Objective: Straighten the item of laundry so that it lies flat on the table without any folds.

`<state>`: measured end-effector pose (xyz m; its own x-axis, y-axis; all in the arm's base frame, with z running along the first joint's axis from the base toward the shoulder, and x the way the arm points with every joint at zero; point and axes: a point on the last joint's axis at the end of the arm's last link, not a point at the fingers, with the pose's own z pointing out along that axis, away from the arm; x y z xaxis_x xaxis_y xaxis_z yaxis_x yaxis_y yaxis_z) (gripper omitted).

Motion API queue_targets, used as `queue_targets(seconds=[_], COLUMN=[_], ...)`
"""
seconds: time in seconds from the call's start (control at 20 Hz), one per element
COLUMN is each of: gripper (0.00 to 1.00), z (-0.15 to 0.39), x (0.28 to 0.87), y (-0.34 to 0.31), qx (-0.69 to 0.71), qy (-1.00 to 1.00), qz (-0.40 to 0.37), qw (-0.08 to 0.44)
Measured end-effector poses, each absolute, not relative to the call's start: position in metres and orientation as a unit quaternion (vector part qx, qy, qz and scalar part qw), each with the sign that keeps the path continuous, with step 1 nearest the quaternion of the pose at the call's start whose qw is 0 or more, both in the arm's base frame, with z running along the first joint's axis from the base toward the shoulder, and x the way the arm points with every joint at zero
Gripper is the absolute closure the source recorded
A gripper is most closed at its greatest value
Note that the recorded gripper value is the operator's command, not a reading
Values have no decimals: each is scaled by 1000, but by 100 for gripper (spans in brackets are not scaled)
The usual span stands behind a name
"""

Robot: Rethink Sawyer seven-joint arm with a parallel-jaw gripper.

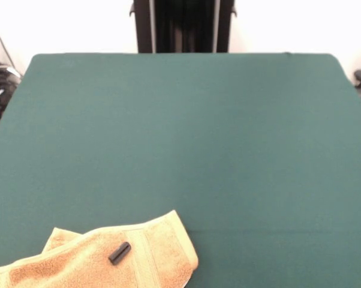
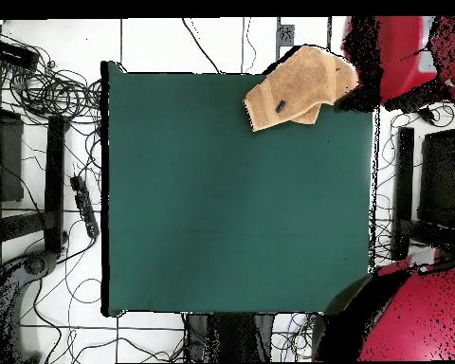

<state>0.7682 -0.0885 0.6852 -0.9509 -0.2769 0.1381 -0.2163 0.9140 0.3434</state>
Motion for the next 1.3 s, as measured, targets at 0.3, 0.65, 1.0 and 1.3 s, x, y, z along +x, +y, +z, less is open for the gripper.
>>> queue_targets(seconds=[0.3, 0.65, 1.0, 1.3], gripper=[100, 100, 100, 100], z=[685, 681, 682, 689], x=[770, 775, 776, 779], y=[-78, -73, -75, -76], qx=[160, 170, 158, 141], qy=[-963, -958, -961, -963], qz=[-198, -218, -211, -216], qw=[83, 82, 83, 82])
